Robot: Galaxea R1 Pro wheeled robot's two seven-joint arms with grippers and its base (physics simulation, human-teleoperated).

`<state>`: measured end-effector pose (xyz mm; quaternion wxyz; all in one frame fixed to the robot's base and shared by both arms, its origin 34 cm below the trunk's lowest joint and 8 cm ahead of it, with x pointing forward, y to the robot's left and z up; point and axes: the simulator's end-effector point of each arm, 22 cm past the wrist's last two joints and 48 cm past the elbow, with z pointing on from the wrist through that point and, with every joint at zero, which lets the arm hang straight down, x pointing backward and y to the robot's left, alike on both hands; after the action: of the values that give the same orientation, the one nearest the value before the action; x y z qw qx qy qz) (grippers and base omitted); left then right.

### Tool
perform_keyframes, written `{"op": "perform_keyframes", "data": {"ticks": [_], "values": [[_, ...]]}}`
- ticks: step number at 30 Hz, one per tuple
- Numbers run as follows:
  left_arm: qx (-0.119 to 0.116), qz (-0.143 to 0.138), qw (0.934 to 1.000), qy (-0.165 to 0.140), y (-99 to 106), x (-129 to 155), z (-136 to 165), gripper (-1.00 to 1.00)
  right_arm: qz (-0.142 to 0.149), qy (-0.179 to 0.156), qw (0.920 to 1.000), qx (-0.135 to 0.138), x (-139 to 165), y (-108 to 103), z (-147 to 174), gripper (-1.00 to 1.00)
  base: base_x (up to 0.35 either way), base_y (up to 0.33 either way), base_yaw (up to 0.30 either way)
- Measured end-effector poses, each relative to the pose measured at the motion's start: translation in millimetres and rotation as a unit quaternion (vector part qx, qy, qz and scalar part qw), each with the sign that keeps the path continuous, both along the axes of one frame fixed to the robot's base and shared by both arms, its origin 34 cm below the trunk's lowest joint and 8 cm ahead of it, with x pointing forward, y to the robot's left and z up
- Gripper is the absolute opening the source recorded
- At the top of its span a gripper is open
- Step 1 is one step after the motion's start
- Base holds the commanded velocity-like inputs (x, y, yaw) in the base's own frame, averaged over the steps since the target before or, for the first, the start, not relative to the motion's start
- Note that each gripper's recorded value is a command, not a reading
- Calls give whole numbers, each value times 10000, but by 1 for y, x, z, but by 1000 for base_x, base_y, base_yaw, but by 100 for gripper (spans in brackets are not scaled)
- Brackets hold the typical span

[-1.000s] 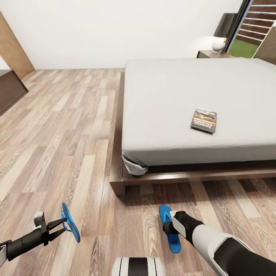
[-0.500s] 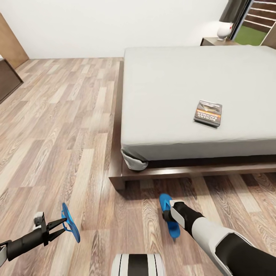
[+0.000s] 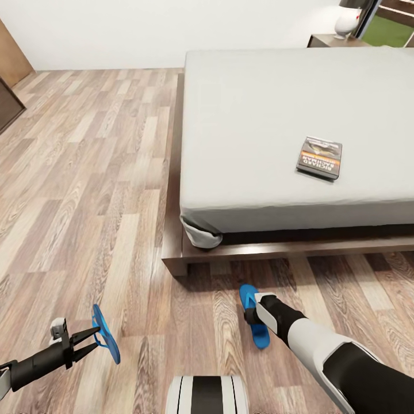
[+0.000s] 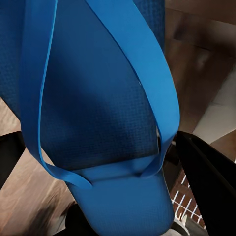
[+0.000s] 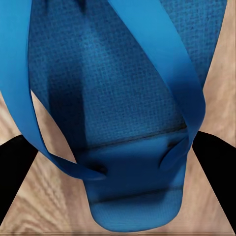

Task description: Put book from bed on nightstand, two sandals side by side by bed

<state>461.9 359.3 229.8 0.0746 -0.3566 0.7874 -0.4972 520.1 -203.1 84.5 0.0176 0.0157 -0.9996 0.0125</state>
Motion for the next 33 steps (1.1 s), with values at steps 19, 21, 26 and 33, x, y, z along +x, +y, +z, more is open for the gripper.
{"op": "perform_keyframes", "data": {"ticks": [19, 21, 26, 33], "values": [[-6, 7, 10000, -6, 0, 0, 0, -100, 18, 94, 10000, -3, -1, 0, 2, -100, 0, 0, 0], [-6, 7, 10000, -7, 0, 0, 0, -100, 22, 133, 9999, -4, -2, -1, 2, -100, 0, 0, 0], [-8, 8, 10000, -6, 0, 0, 0, -100, 21, 171, 9999, -3, -4, -1, 2, -100, 0, 0, 0], [-10, 9, 10000, -4, 0, 0, 0, -100, 23, 186, 9998, -14, -4, -2, 2, -100, 0, 0, 0]]}}
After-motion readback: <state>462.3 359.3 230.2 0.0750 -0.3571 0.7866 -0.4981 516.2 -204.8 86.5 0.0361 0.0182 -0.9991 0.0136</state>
